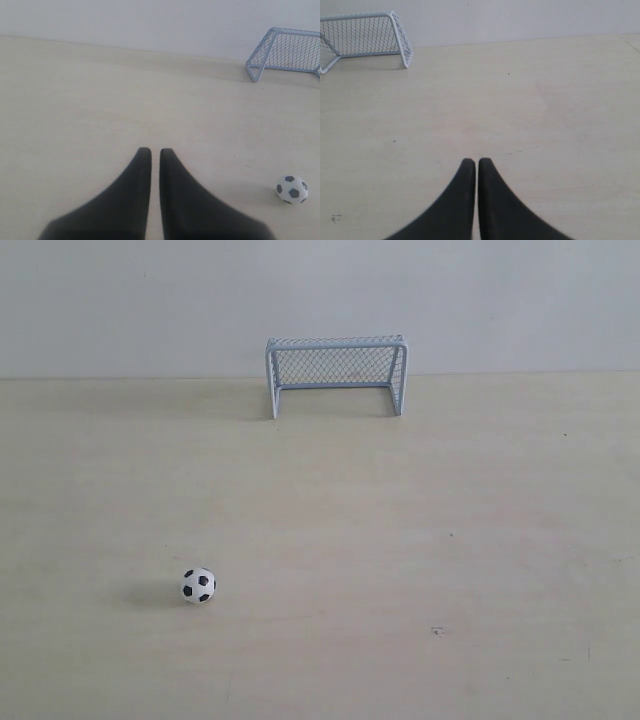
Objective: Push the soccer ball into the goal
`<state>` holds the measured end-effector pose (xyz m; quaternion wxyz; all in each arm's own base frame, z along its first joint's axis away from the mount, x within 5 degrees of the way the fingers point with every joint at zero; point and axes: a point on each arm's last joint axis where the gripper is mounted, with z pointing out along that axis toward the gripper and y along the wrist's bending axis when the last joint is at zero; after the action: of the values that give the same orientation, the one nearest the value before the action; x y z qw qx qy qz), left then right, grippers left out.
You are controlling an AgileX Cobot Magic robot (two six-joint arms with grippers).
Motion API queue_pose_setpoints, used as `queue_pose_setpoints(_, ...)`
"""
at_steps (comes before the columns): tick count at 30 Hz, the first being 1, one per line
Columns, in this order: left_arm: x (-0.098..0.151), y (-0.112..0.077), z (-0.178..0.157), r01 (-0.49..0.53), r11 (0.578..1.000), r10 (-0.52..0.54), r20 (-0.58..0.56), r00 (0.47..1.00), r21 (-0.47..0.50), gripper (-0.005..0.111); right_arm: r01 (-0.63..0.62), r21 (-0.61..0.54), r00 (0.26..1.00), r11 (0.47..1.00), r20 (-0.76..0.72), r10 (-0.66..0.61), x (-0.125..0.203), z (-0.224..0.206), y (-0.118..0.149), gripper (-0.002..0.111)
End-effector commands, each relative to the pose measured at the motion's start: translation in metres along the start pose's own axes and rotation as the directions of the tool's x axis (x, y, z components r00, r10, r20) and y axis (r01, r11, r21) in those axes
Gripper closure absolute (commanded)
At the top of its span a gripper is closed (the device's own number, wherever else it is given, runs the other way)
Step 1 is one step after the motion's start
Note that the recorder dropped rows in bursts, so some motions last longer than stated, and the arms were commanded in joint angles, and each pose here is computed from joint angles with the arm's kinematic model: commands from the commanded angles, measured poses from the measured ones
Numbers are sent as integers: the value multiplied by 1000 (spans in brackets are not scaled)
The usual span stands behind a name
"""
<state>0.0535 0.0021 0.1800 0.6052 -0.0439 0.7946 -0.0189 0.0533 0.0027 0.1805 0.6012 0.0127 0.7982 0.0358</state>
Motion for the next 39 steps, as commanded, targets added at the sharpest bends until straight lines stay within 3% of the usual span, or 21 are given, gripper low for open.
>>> queue_pose_setpoints(1, -2, 0, -1, 14, 1000, -14, 18, 1000, 2, 100, -1, 2, 1000, 1000, 10, 1, -1, 0, 0, 108)
queue_pose_setpoints(34, -2, 0, -1, 14, 1000, -14, 18, 1000, 2, 100, -11, -2, 1000, 1000, 25, 11, -2, 0, 0, 108)
queue_pose_setpoints(36, -2, 0, -1, 14, 1000, -14, 18, 1000, 2, 100, -35, -18, 995, 999, 98, 37, -18, -6, 2, 108)
queue_pose_setpoints(39, -2, 0, -1, 14, 1000, -14, 16, 1000, 2, 100, -61, -55, 946, 997, 316, 75, -67, -29, 6, 108)
